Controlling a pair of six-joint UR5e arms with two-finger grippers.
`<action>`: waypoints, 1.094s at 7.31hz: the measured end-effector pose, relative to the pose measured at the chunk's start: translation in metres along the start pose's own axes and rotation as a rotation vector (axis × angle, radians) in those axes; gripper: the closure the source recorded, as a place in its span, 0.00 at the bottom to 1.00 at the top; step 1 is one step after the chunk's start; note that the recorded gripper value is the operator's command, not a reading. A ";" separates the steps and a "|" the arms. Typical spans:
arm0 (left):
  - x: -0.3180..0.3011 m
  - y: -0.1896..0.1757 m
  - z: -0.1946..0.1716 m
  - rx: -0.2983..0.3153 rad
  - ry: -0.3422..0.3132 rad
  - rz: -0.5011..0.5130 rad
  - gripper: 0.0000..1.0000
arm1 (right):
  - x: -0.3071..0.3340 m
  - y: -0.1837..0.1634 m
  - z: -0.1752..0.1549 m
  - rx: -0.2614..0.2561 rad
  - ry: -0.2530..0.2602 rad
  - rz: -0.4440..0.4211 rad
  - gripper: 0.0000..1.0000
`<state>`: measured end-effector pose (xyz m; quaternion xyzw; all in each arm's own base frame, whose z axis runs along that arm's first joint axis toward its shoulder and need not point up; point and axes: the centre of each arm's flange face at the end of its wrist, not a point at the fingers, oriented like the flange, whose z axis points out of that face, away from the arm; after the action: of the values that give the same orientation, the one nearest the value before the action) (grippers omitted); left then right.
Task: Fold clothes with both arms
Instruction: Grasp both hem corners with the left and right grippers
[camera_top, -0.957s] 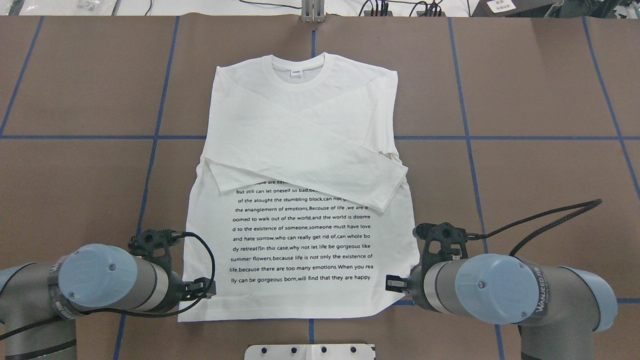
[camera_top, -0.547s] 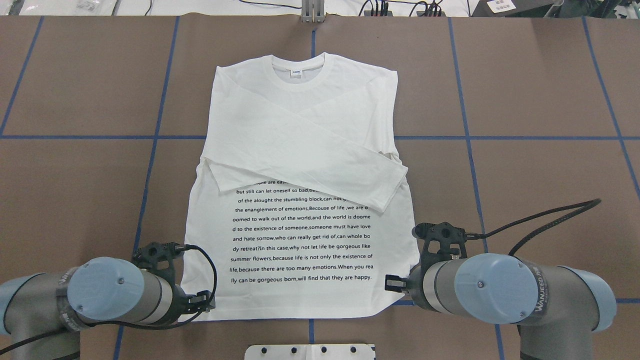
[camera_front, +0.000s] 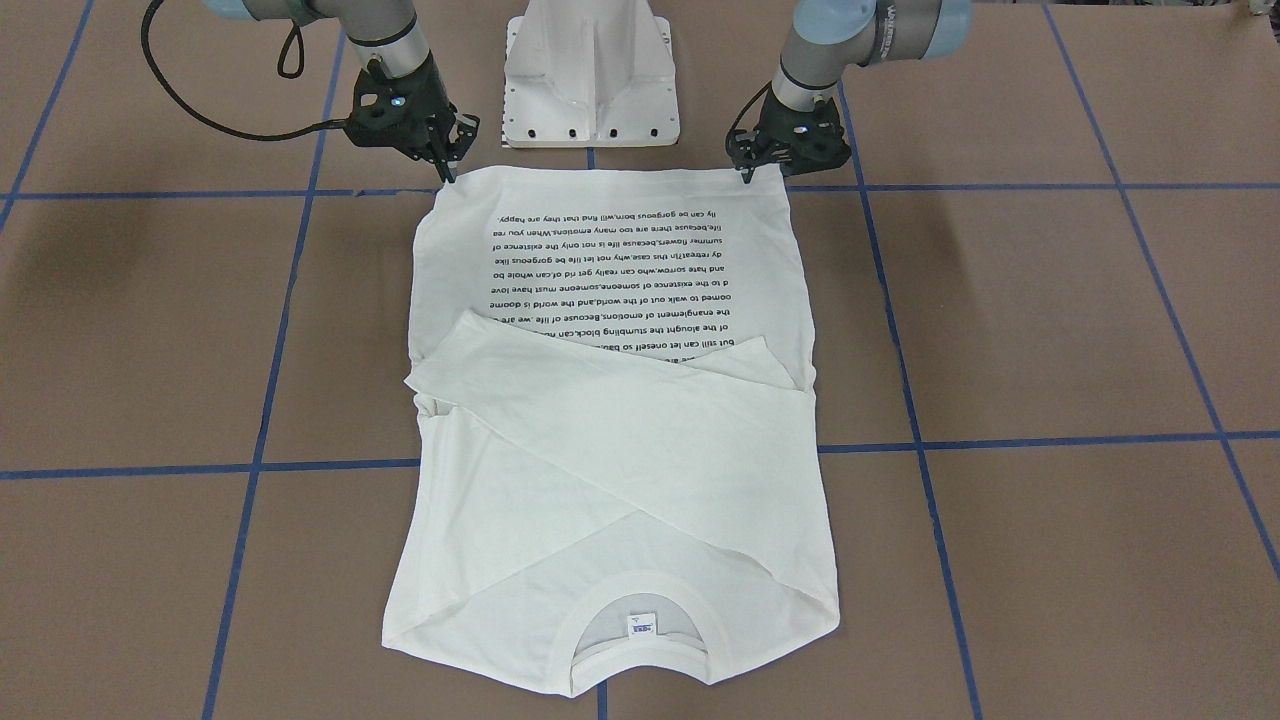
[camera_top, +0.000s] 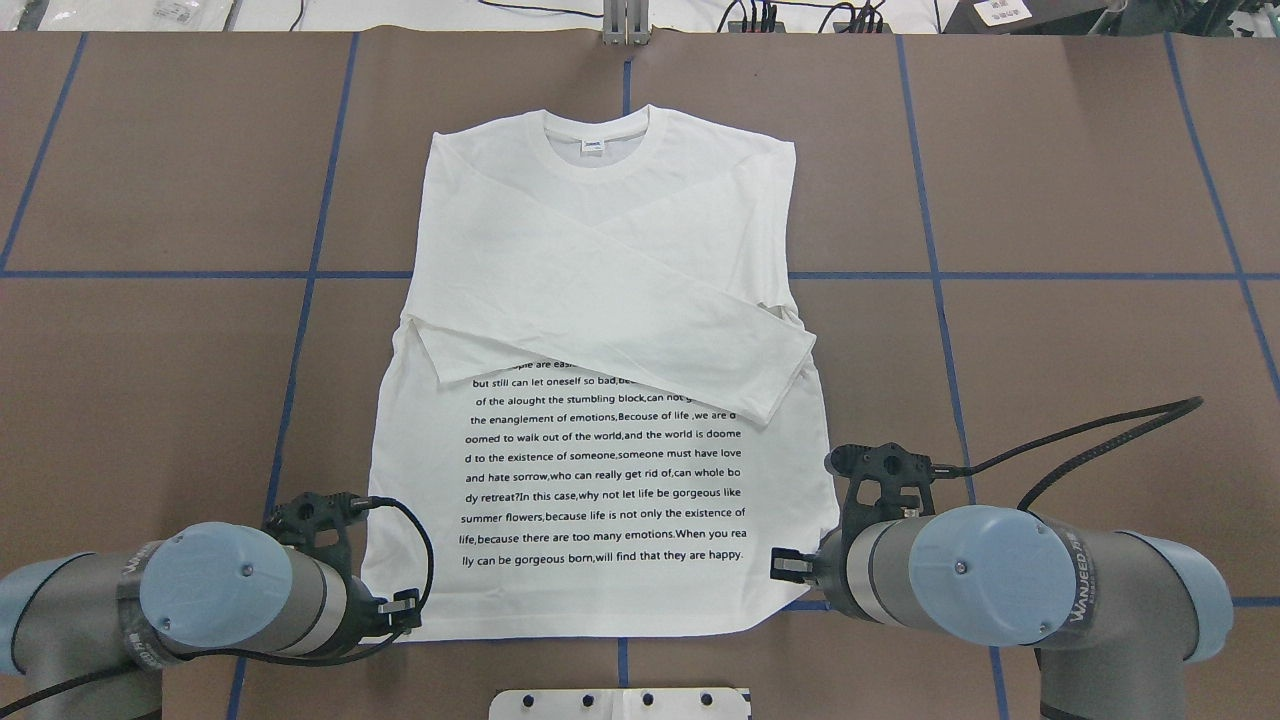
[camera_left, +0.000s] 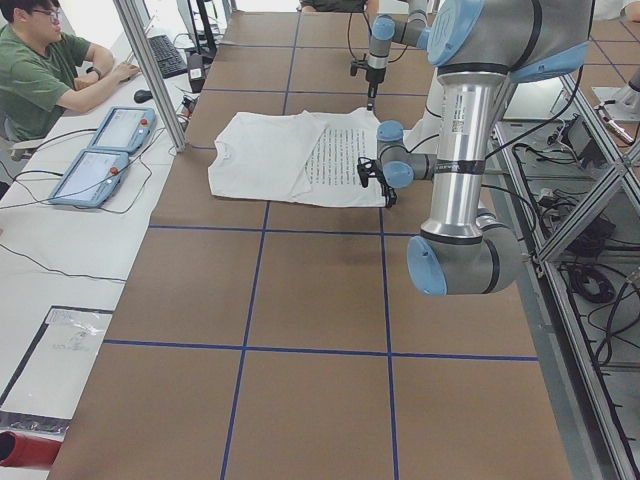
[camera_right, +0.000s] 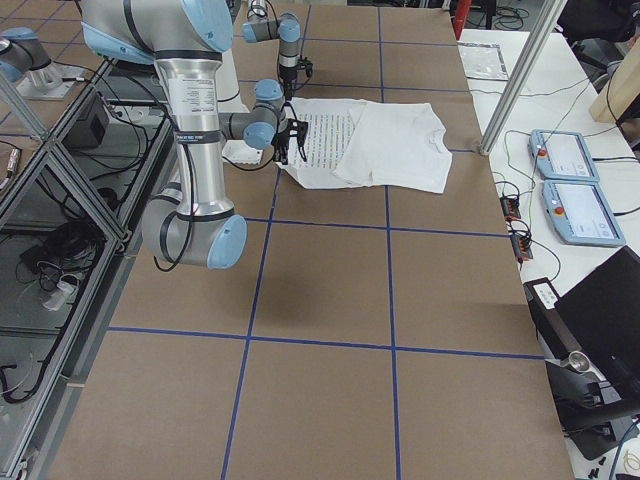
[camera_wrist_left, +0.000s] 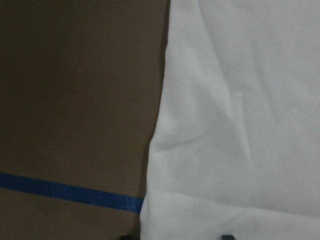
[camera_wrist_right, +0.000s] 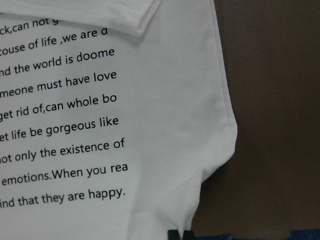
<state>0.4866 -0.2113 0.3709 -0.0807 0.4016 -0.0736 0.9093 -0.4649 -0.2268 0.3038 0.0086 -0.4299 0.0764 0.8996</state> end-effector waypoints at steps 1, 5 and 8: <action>0.001 0.000 -0.002 -0.001 0.004 0.000 0.59 | 0.000 0.000 0.000 0.001 0.001 0.001 1.00; 0.004 0.001 -0.005 -0.002 0.013 0.001 0.91 | 0.002 -0.001 0.000 0.000 0.004 0.002 1.00; 0.005 0.001 -0.010 0.000 0.020 -0.003 1.00 | 0.001 -0.002 -0.001 0.004 0.001 0.003 1.00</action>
<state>0.4828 -0.2123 0.3607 -0.0804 0.4106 -0.0756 0.9051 -0.4636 -0.2281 0.3042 0.0095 -0.4295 0.0784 0.8996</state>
